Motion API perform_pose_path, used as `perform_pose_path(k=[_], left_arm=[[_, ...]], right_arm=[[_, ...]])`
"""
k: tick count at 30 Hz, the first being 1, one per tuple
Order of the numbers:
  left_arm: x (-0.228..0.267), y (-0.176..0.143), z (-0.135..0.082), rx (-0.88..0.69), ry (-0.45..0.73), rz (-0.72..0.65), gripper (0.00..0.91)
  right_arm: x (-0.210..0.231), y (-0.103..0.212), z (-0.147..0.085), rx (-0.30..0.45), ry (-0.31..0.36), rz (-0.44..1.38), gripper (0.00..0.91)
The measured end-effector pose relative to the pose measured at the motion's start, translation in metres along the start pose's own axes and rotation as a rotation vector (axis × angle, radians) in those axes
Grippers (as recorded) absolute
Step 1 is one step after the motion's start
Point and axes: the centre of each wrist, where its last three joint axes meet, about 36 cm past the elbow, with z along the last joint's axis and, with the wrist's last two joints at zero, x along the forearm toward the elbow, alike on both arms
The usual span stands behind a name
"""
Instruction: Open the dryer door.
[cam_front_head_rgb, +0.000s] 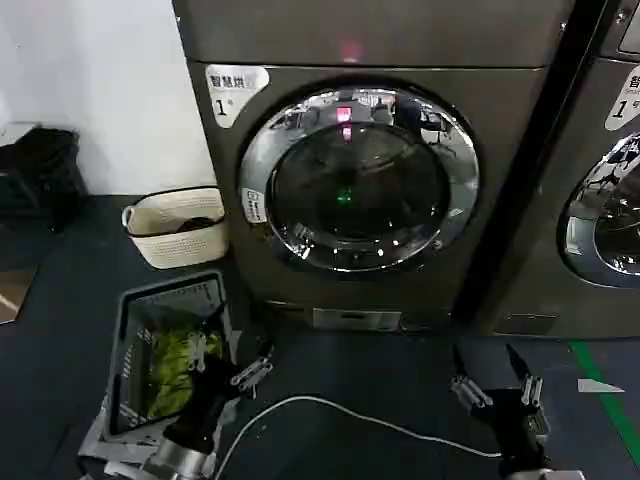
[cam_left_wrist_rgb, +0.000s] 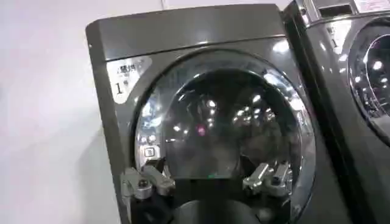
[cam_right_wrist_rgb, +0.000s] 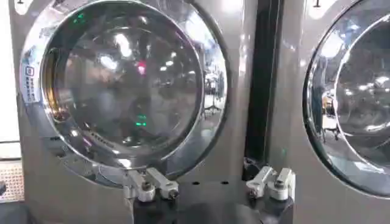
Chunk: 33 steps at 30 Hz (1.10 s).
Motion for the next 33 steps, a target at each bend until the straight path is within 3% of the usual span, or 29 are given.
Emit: perform_pose_path(k=[10, 23, 33], left_arm=[[0.005, -0.001, -0.004, 0.017, -0.016, 0.026, 0.907], [0.013, 0.007, -0.006, -0.021, -0.023, 0.011, 0.907], [0.019, 0.01, -0.008, -0.038, -0.022, 0.003, 0.907]], right_arm=[[-0.058, -0.018, -0.004, 0.042, -0.119, -0.185, 0.907], [-0.141, -0.029, -0.009, 0.103, -0.173, -0.382, 0.907], [-0.206, -0.015, -0.022, 0.102, -0.234, -0.487, 0.907]])
